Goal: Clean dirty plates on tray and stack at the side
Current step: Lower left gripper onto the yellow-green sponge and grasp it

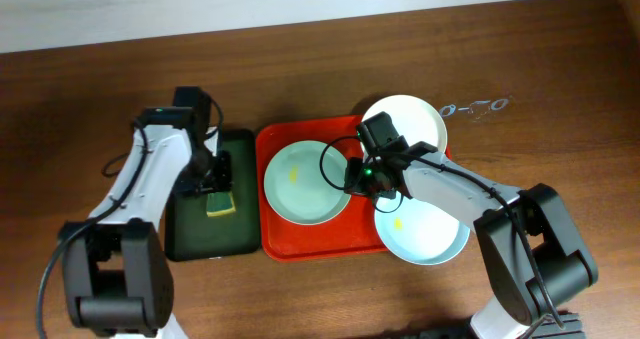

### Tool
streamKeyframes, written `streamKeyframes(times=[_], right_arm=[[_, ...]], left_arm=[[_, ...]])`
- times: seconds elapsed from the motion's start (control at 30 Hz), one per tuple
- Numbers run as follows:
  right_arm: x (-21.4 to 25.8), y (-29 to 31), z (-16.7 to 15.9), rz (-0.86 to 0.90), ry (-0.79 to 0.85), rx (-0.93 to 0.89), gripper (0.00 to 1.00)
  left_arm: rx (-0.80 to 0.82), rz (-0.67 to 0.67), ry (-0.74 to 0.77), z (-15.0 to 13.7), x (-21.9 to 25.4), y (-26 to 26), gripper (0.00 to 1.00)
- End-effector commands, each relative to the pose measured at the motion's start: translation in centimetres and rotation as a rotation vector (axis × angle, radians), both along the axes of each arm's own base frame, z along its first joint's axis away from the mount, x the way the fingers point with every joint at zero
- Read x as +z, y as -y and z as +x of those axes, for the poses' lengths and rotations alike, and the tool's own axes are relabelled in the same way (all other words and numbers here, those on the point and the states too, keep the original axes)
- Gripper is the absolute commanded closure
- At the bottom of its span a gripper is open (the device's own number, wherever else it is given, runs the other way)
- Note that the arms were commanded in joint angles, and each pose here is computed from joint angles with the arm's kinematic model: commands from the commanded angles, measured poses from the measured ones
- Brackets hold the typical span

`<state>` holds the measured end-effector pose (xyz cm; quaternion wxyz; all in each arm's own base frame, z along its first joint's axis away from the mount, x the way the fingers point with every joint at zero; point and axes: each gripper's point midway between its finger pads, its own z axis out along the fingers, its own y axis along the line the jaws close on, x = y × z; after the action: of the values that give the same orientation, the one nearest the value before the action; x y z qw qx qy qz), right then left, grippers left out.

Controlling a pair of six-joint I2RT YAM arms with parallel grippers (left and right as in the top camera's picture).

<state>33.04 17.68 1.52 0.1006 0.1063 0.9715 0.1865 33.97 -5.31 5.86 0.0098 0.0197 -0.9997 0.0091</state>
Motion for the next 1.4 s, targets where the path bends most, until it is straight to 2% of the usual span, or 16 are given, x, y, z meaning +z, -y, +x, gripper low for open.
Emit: streamKeyframes(times=[0.0, 0.23, 0.5, 0.6, 0.7, 0.8, 0.83, 0.9, 0.93, 1.13, 1.27, 1.37], right_arm=[[-0.8, 0.5, -0.7, -0.036, -0.020, -0.004, 0.96], [-0.8, 0.5, -0.7, -0.037, -0.020, -0.004, 0.96], [-0.8, 0.5, -0.7, -0.037, -0.020, -0.003, 0.96], [-0.8, 0.5, -0.7, -0.037, -0.019, -0.003, 0.96], [-0.8, 0.5, -0.7, -0.036, -0.020, -0.003, 0.96], [-0.8, 0.5, -0.7, -0.036, -0.020, -0.003, 0.96], [-0.8, 0.5, -0.7, -0.036, -0.020, -0.003, 0.96], [-0.8, 0.5, -0.7, -0.036, -0.020, -0.003, 0.96], [-0.8, 0.5, -0.7, -0.036, -0.020, -0.003, 0.96], [-0.9, 0.7, -1.0, -0.044, -0.038, -0.001, 0.96], [0.6, 0.7, -1.0, -0.056, -0.062, 0.014, 0.96], [0.4, 1.1, -2.1, -0.074, -0.109, 0.014, 0.96]], left_arm=[[0.032, 0.061, 0.022, 0.6, -0.7, -0.4, 0.51], [0.033, 0.060, 0.028, 0.9, -1.1, -0.4, 0.45], [0.033, 0.061, 0.020, 0.2, -4.1, -0.5, 0.49], [0.033, 0.059, 0.035, 0.2, -4.8, -0.5, 0.58], [0.034, 0.091, 0.039, 0.2, -5.0, -1.0, 0.59], [0.035, 0.089, 0.062, 0.8, -4.9, -1.0, 0.64], [0.035, 0.087, 0.066, 0.9, -4.9, -1.0, 0.69], [0.036, 0.086, 0.072, 1.1, -4.9, -0.9, 0.85], [0.036, 0.085, 0.078, 1.2, -4.9, -0.9, 1.00], [-0.020, 0.040, 0.101, 1.5, -3.9, -0.1, 1.00], [-0.028, 0.015, 0.275, 2.4, 2.4, 0.0, 1.00], [-0.025, 0.005, 0.346, 1.8, 5.7, -0.1, 1.00]])
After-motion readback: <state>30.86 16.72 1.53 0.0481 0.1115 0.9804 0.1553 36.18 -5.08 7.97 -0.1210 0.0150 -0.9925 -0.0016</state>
